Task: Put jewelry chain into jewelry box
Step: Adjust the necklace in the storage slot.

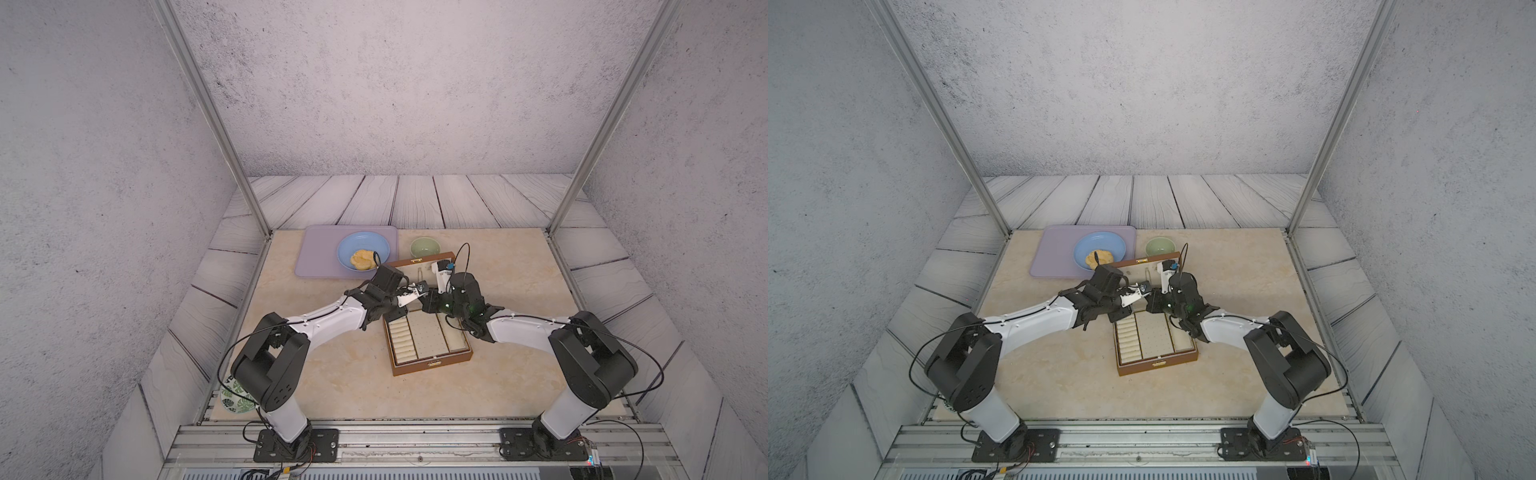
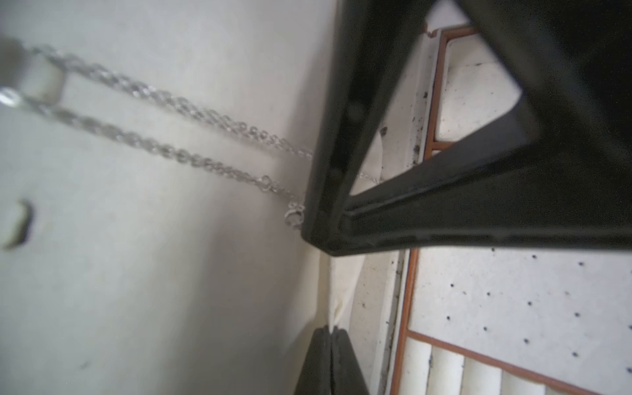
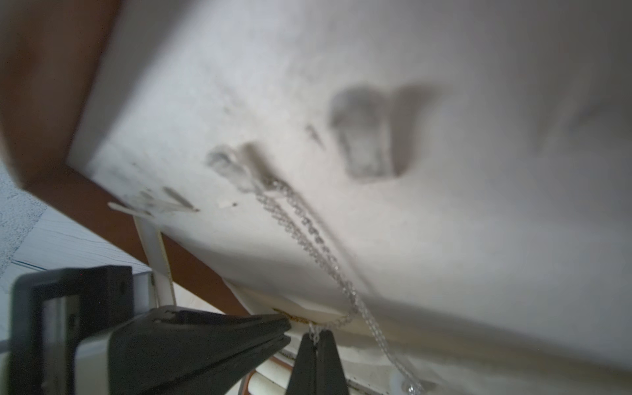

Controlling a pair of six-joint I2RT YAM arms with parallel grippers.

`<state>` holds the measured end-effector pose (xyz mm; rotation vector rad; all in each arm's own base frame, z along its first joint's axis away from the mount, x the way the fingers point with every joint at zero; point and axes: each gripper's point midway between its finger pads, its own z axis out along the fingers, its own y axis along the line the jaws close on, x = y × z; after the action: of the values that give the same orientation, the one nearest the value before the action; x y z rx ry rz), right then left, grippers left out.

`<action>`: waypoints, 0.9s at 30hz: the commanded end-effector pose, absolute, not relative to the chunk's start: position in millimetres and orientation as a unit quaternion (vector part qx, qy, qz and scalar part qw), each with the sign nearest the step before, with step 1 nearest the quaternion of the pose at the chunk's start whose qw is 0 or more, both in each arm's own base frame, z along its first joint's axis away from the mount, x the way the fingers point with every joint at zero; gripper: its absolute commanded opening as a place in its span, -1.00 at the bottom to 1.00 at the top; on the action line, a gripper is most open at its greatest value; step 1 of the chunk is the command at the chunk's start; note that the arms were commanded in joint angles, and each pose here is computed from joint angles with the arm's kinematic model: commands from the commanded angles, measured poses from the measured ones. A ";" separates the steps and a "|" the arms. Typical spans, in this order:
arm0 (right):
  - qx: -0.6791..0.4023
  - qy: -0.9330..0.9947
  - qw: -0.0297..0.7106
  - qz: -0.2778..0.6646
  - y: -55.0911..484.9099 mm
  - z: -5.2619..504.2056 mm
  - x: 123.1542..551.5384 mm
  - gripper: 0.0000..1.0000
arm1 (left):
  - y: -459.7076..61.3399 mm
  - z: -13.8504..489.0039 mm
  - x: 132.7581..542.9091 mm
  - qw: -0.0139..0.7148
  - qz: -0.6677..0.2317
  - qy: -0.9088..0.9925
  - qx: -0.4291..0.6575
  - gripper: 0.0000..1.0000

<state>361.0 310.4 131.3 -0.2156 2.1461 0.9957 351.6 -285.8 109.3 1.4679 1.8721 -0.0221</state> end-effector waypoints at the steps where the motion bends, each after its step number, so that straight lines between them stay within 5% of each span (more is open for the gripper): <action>1: -0.095 0.829 0.373 0.405 323.7 137.7 367.2 -1.00 | -306.5 133.4 342.7 0.408 -0.042 0.700 0.585 -1.00; 4: -0.094 0.831 0.366 0.409 326.5 132.6 367.4 -1.00 | -306.9 133.5 342.4 0.407 -0.043 0.699 0.586 -1.00; 7: -0.091 0.832 0.367 0.406 323.7 131.1 366.5 -0.55 | -307.2 134.8 343.0 0.409 -0.042 0.699 0.585 -1.00; 11: -0.089 0.832 0.374 0.401 319.8 133.7 365.2 -0.29 | -306.4 132.9 342.6 0.407 -0.042 0.700 0.586 -1.00; 27: -0.108 0.813 0.388 0.420 307.4 163.3 338.8 -0.49 | -305.9 132.6 347.4 0.410 -0.033 0.701 0.582 -1.00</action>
<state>350.7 303.3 144.0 -0.2157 2.1202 1.0276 350.4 -286.0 109.4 1.4755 1.8666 -0.0239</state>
